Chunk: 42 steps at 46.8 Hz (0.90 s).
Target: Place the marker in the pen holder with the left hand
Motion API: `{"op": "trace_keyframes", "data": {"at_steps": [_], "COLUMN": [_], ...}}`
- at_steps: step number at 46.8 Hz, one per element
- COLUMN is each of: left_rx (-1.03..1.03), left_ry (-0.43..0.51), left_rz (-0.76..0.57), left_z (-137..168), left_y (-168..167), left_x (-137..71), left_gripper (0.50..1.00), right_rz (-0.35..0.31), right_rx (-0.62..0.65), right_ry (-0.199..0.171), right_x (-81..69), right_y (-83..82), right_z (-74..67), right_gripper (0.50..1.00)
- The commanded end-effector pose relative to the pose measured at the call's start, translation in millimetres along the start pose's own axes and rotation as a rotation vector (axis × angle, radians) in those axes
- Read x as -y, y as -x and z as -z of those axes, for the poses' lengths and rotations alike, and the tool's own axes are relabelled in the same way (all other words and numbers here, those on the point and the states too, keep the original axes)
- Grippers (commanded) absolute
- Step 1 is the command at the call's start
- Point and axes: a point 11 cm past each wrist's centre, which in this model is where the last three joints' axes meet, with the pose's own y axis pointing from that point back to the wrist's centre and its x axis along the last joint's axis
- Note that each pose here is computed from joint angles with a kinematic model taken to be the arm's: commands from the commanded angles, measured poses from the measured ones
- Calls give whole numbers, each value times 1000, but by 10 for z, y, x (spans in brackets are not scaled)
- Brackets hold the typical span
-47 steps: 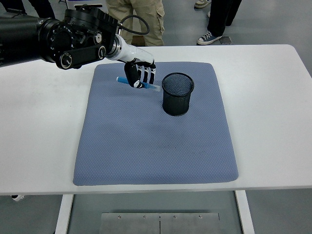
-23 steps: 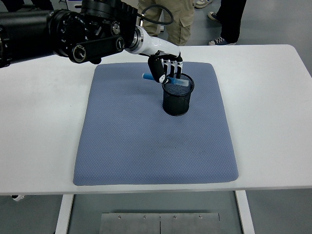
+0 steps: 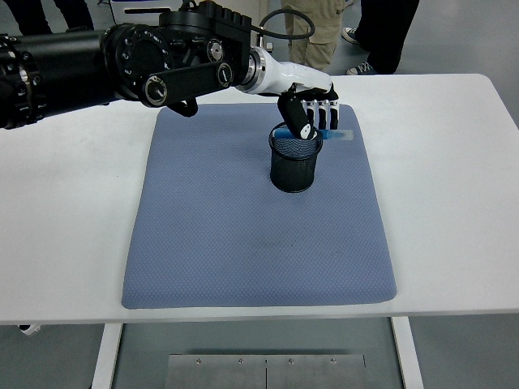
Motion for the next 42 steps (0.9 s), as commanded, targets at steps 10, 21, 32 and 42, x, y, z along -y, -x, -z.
{"op": "trace_keyframes", "data": {"at_steps": [10, 21, 32, 42], "left_rx": [-69, -149, -170, -171], "left_ry": [15, 36, 42, 41], "left_rz": [-75, -82, -84, -84], "left_z": [81, 88, 81, 83], "left_y": [-26, -2, -3, -3], "left_x": [46, 64, 66, 66], "left_gripper": [500, 500, 616, 719], "right_rz": [0, 0, 0, 0], "right_rx": [0, 0, 0, 0], "right_ry": [1, 1, -1, -1], "right_x": [-1, -1, 1, 1], "right_y": [-1, -1, 0, 0], "right_z": [-6, -6, 3, 3], "right_gripper": [1000, 1000, 1000, 1000]}}
